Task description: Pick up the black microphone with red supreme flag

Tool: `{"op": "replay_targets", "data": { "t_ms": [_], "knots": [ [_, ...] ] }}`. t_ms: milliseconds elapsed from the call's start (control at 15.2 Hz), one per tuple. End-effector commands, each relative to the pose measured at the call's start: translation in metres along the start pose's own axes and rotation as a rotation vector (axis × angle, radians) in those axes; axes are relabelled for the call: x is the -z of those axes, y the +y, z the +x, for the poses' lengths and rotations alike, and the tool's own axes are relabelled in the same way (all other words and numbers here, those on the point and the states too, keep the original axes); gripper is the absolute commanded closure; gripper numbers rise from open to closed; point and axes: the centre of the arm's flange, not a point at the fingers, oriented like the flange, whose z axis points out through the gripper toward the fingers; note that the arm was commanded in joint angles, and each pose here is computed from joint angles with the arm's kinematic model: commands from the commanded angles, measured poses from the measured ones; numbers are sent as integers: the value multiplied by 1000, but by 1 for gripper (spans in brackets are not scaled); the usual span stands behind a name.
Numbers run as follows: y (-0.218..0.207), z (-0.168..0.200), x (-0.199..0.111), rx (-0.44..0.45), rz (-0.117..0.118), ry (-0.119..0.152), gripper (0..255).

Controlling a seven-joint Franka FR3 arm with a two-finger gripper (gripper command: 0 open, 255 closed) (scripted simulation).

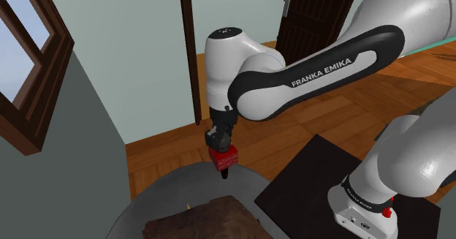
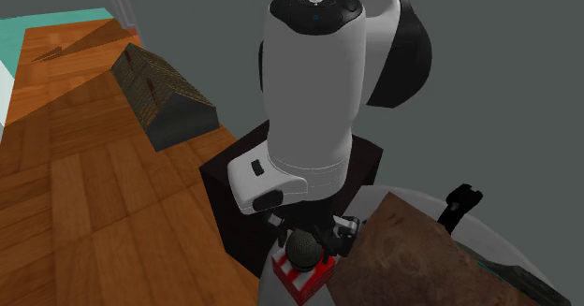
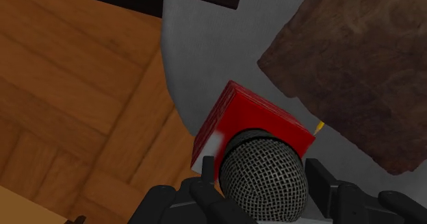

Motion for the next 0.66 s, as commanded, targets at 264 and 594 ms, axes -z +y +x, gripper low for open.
{"op": "replay_targets", "data": {
  "t_ms": [264, 594],
  "knots": [
    [-1, 0, 31, 0, 0, 0, 255],
    [-1, 0, 48, 0, 0, 0, 255]
  ]
}}
